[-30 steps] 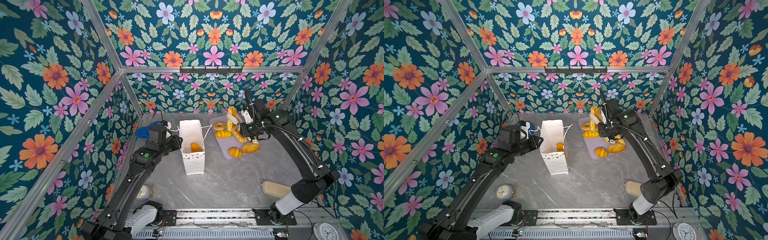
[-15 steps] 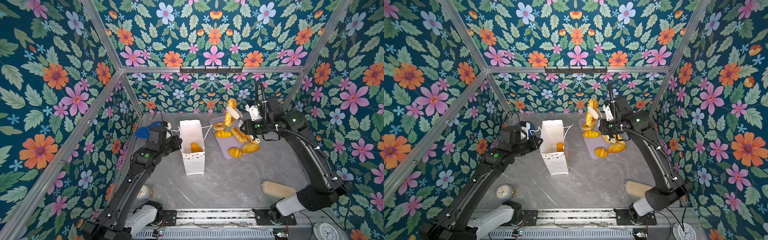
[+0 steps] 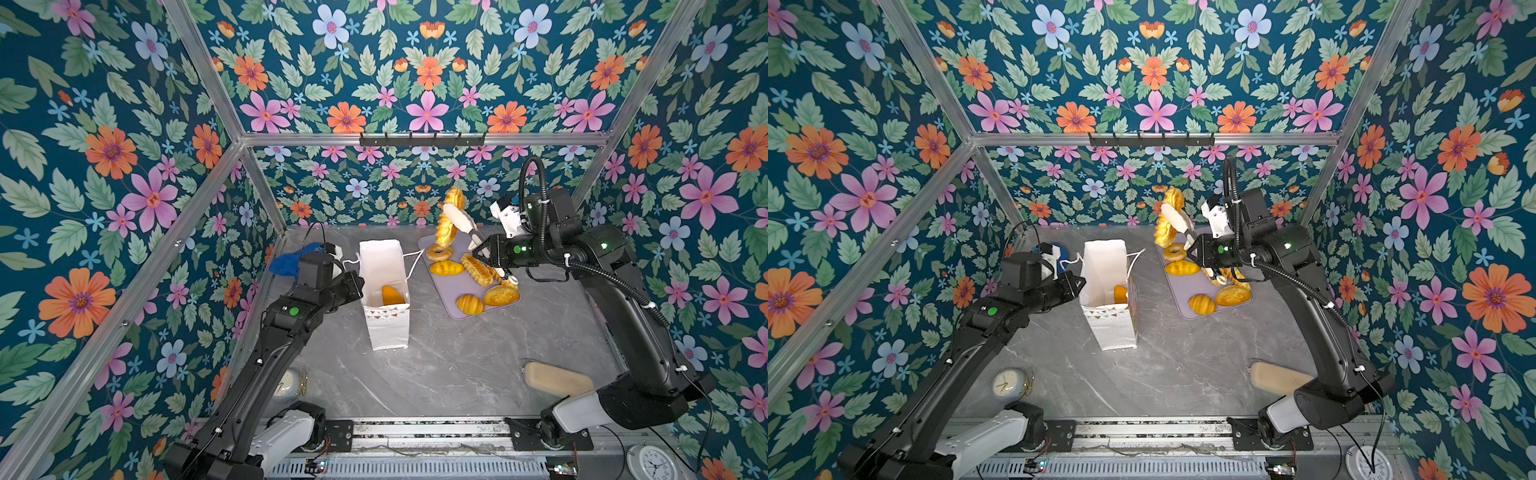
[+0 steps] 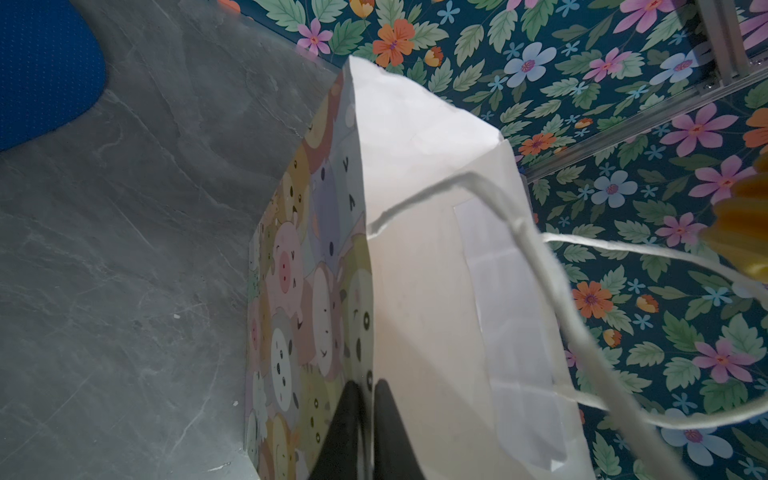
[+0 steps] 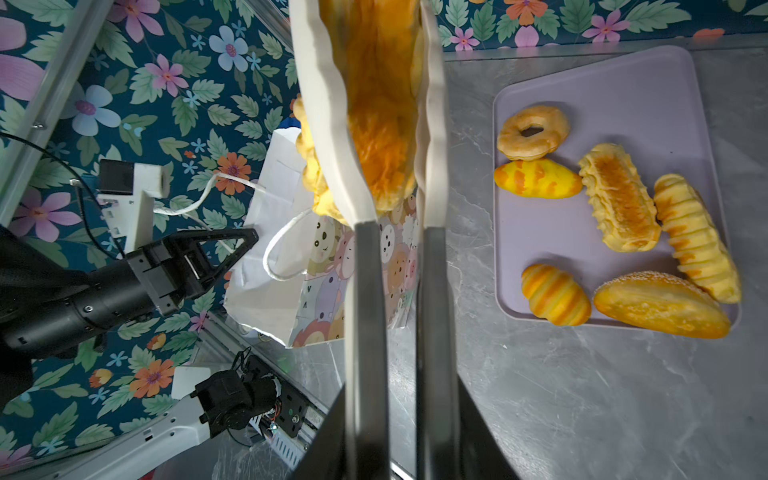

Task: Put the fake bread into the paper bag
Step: 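Carry the twisted bread over the paper bag opening, then lower the twisted bread into the bag and open the tongs, then raise the empty tongs out of the bag and move back over the tray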

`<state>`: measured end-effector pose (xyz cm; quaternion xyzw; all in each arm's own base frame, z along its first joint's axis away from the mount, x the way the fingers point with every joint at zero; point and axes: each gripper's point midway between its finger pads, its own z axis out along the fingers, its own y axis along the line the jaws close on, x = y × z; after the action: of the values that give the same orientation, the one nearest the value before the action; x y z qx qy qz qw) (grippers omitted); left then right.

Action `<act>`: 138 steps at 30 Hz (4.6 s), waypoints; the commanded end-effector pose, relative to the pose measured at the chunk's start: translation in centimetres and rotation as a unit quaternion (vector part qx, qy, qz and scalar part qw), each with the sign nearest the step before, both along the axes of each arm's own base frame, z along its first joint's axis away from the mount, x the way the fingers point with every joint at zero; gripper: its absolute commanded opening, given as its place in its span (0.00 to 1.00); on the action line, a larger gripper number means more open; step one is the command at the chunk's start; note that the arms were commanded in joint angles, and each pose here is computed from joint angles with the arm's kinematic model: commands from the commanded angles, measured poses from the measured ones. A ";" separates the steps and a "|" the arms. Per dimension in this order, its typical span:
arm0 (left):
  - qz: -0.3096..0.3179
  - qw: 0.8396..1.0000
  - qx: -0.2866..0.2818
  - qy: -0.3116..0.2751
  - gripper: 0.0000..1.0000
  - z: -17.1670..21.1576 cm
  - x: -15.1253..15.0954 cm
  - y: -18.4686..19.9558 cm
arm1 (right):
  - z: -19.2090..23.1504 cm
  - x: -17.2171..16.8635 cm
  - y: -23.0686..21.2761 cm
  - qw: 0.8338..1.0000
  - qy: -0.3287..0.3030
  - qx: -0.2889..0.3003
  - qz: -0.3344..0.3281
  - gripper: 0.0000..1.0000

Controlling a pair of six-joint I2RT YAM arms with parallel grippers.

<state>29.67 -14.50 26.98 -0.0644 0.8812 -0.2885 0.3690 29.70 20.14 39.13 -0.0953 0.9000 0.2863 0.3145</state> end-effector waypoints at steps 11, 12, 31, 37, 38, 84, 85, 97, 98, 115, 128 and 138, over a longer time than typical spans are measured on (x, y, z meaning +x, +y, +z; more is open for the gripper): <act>-0.002 1.000 -0.008 -0.008 0.12 0.3 0.2 -0.2 | 3.1 -1.3 4.5 0.992 -0.013 0.107 0.069 0.32; -0.002 1.000 -0.009 -0.008 0.12 0.3 0.2 -0.2 | 3.2 -1.5 4.9 0.992 -0.013 0.106 0.074 0.32; -0.002 1.000 -0.012 -0.008 0.11 0.3 0.2 -0.3 | 1.1 -2.3 10.0 0.988 0.014 0.074 0.131 0.32; -0.004 1.000 -0.011 -0.007 0.10 0.2 0.2 -0.4 | -0.6 -2.5 11.1 0.989 0.026 0.039 0.141 0.32; -0.003 1.000 -0.011 -0.007 0.10 0.2 0.2 -0.4 | -0.7 -2.6 11.2 0.989 0.027 0.035 0.142 0.32; -0.005 1.000 -0.011 -0.008 0.10 0.3 0.5 -0.6 | -8.7 -2.5 11.3 0.981 0.068 -0.123 0.134 0.39; -0.004 1.000 -0.011 -0.009 0.10 0.3 0.4 -0.6 | -8.6 -2.5 11.3 0.981 0.067 -0.122 0.133 0.39; -0.004 1.000 -0.011 -0.009 0.10 0.2 0.3 -0.6 | -7.7 -2.4 11.3 0.983 0.055 -0.118 0.130 0.46; -0.004 1.000 -0.011 -0.009 0.10 0.3 0.3 -0.6 | -7.6 -2.4 11.3 0.983 0.054 -0.118 0.129 0.46; -0.002 1.000 -0.011 -0.007 0.26 0.1 0.3 -0.5 | -4.4 -2.1 10.9 0.989 0.009 -0.093 0.115 0.44; -0.002 1.000 -0.011 -0.008 0.33 0.2 0.4 -0.6 | -1.8 -1.5 8.7 0.991 -0.041 -0.103 0.078 0.42; -0.006 1.000 -0.012 -0.009 0.32 0.3 0.4 -0.8 | -0.4 -0.9 3.4 0.994 -0.056 -0.089 0.013 0.40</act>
<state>29.93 -15.14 26.85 -0.0660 0.8781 -0.2984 0.3680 28.15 24.43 38.25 -0.1666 0.9057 0.2038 0.3323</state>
